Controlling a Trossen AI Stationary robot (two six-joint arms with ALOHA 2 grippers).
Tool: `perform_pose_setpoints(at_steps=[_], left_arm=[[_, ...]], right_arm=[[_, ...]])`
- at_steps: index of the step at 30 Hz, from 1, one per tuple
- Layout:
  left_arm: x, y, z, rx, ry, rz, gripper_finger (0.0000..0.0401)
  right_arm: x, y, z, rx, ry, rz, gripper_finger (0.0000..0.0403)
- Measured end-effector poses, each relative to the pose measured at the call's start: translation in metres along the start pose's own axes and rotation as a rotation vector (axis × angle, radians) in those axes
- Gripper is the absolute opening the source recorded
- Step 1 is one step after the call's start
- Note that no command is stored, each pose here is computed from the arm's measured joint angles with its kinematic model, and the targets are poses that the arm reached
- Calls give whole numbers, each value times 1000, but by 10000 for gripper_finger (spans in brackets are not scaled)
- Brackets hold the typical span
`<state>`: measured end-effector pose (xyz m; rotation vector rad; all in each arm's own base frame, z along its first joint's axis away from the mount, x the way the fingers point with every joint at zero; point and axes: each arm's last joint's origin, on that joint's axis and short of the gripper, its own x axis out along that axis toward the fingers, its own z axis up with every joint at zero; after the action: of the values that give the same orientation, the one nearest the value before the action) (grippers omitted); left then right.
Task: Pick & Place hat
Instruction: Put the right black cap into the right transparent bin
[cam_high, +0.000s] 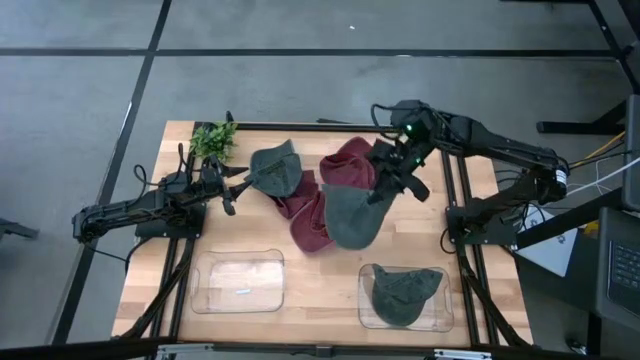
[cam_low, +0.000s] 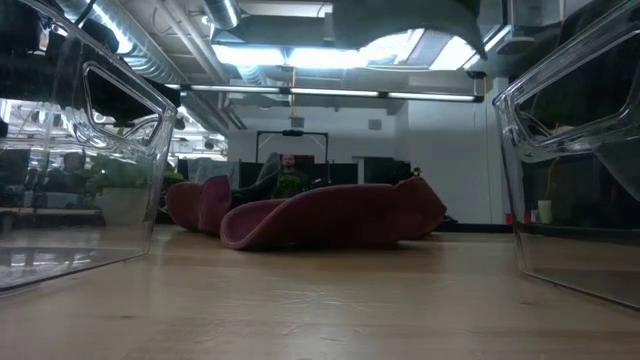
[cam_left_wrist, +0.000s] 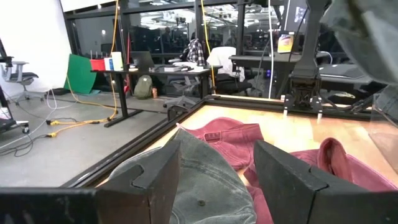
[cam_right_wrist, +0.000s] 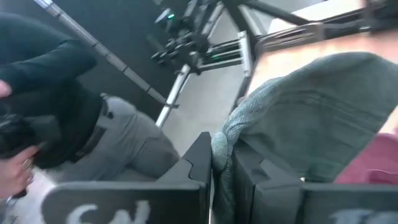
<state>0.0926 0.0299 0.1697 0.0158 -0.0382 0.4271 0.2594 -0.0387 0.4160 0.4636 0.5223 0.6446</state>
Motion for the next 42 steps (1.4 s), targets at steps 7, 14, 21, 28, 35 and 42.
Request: perform_pose_setpoints(at_steps=[7,14,21,28,35,42], left_arm=[[0,0,0,0,0,-1,198],[0,0,0,0,0,0,198],[0,0,0,0,0,0,198],[0,0,0,0,0,0,198],[0,0,0,0,0,0,198],[0,0,0,0,0,0,198]], right_arm=[[17,33,-9,59,63,65,27],[26,66,-18,87,120,150,27],[25,98,-31,105,187,237,27],[13,128,-49,131,268,287,27],[3,145,-76,168,377,154,29],[4,164,-91,190,429,98,27]])
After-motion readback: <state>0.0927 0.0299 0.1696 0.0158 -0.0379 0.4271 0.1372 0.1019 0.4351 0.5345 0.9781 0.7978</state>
